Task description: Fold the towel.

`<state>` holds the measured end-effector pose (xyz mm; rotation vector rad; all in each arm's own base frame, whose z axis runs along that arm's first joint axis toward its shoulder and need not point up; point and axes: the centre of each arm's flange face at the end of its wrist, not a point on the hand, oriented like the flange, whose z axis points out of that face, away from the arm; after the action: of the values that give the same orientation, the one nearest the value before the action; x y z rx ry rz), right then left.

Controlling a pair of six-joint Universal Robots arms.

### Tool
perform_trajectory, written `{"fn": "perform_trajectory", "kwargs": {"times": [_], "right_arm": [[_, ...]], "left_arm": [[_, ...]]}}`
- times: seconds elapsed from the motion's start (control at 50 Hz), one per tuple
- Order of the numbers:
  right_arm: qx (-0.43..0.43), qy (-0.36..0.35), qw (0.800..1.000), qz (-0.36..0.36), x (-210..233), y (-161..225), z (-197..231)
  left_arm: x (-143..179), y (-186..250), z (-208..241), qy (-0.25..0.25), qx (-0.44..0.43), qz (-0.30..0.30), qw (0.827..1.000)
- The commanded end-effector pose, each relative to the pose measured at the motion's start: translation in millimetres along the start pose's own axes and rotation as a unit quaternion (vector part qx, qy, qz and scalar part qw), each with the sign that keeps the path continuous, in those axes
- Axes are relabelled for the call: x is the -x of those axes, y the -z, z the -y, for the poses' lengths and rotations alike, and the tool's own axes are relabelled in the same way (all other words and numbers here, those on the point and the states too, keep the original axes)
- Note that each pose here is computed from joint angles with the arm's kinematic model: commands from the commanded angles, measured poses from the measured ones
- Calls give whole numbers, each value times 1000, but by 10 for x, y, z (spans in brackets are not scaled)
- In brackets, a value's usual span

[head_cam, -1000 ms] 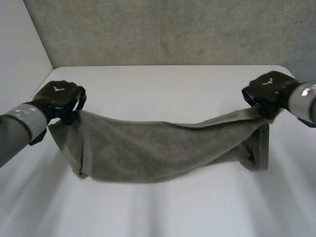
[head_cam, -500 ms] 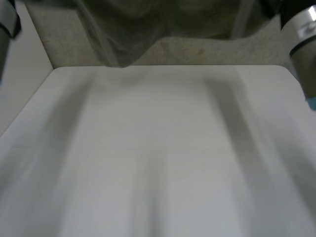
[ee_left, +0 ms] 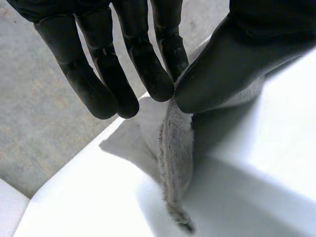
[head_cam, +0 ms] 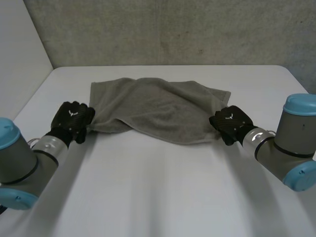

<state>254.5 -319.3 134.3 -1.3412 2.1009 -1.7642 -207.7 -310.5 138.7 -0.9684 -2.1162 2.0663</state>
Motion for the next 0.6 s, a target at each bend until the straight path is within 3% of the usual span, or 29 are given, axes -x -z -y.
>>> {"fn": "perform_trajectory", "kwargs": {"times": [0.02,0.3,0.4,0.48,0.6], "right_arm": [[8,-8,1000,-13,-120,107,56],[55,-35,998,-8,-236,312,-14],[54,-37,997,-26,-420,567,125],[56,-65,996,0,-521,831,243],[34,-115,992,41,-694,1202,440]], "left_arm": [[151,24,1,-1,2,13,1000],[138,227,124,2,8,10,1000],[203,412,319,-6,-10,24,1000],[396,634,493,-16,-28,60,998],[518,938,695,-27,-59,58,996]]}}
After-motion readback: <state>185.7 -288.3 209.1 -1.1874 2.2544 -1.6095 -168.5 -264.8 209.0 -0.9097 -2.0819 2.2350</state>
